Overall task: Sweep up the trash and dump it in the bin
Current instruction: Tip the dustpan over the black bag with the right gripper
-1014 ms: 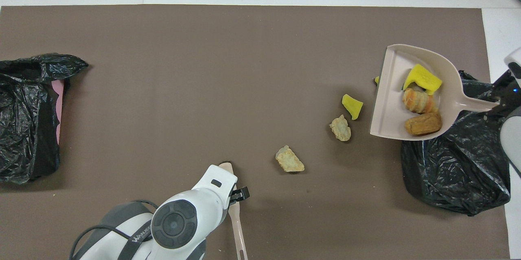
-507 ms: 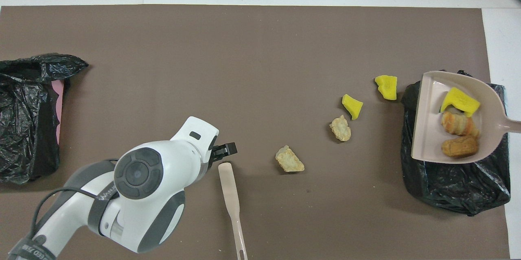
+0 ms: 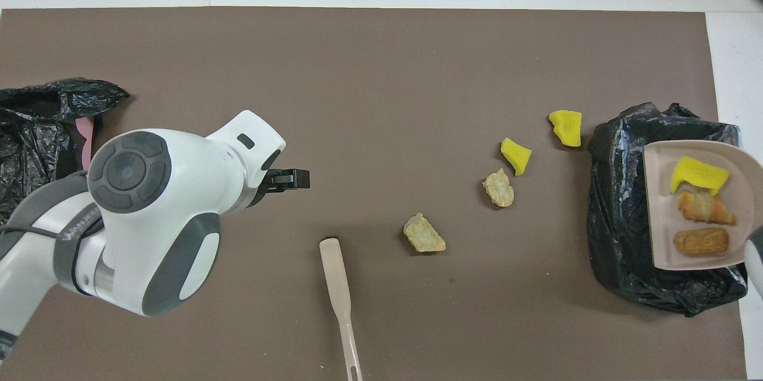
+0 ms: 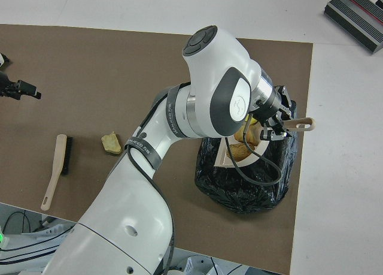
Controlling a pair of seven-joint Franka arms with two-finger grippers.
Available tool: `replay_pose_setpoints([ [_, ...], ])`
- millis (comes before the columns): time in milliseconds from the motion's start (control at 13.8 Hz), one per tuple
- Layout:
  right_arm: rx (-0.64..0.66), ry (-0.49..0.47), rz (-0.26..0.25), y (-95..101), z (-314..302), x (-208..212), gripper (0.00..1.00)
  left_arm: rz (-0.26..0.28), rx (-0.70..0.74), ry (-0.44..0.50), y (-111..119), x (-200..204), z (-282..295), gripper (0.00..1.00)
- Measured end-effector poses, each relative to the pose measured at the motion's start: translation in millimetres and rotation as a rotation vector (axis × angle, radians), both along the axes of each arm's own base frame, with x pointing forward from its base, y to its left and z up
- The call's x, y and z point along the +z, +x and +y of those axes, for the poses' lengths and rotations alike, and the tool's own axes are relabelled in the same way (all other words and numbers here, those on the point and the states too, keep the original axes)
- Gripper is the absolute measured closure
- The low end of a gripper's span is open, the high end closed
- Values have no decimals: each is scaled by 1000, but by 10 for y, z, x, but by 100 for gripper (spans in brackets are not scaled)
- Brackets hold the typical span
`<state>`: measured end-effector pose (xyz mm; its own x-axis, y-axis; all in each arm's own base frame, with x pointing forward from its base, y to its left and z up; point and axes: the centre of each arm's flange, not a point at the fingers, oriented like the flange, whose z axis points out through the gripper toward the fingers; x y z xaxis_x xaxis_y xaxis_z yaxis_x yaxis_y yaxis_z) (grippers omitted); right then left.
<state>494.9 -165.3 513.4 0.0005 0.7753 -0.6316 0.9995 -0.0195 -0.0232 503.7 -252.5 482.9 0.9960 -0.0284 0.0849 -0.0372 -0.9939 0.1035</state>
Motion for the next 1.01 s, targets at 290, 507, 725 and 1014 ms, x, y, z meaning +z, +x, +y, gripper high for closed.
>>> replay_pose_setpoints([
  [290,86,-145,47,-41,230,80,69,-10,-152,30,193,261,67,0],
  [507,117,-248,90,-39,423,141,69,-19,-169,30,215,325,53,0],
  [725,145,-327,109,-33,654,215,69,-18,-156,30,262,318,124,0],
  [1014,109,-411,96,-104,828,339,69,-15,-147,31,363,522,190,0],
])
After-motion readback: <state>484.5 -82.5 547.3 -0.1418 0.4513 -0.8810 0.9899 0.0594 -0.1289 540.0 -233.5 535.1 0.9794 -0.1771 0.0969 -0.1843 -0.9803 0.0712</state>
